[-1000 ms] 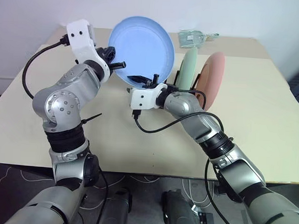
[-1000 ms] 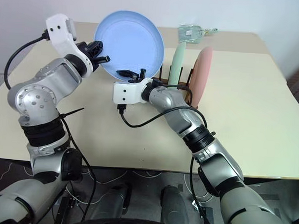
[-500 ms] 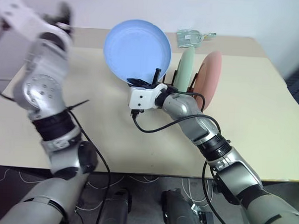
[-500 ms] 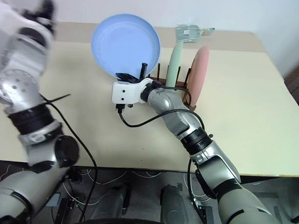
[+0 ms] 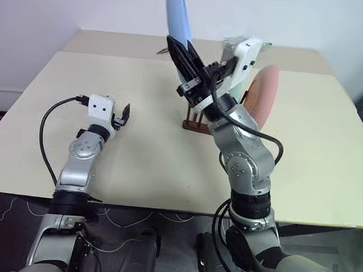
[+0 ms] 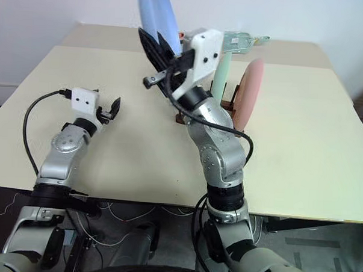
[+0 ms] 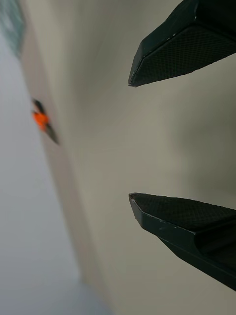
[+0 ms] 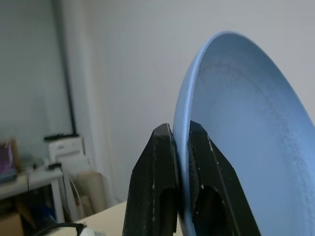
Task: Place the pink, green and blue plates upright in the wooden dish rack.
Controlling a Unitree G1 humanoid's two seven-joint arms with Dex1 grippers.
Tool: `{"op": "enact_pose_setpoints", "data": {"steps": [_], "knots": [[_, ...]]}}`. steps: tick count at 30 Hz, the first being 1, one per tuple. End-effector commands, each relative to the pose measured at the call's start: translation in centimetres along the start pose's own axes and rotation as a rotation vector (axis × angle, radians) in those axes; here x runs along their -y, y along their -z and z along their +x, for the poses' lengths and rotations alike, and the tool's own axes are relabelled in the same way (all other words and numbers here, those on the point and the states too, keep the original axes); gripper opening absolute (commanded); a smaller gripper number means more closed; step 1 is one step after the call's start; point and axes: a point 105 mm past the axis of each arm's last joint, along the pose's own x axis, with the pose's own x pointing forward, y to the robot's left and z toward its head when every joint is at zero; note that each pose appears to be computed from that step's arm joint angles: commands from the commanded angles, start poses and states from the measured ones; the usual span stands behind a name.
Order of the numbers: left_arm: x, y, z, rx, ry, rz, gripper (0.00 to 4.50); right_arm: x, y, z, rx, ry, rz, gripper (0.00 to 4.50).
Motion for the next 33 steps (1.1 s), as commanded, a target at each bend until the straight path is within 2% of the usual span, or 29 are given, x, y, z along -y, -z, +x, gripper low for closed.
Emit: {"op": "enact_pose_setpoints", "data": {"steps": [1, 5, 14, 26, 33], "knots": [[4.1, -1.6, -0.8, 0.124, 0.158, 0.072, 3.52, -0.6, -1.2, 0.0, 0.06, 0.051, 0.16, 0.0], [5.1, -1.4, -1.3, 0.129, 0.203, 0.016, 3.52, -0.2, -0.5, -0.2, 0.025, 0.103, 0.205, 0.0], [6.2, -1.1, -1.9, 0.12, 0.275, 0.033, 3.52, -0.1, 0.2, -0.5, -0.011, 0.149, 0.272, 0.0], [7.3, -1.1, -2.5, 0.12, 0.335, 0.031, 3.52, 2.7, 1.5, -0.3, -0.056, 0.313, 0.375, 0.0], [8.3, -1.2, -2.9, 0.125, 0.395, 0.034, 3.52, 5.8, 2.5, 0.7, -0.119, 0.45, 0.39, 0.0]]}}
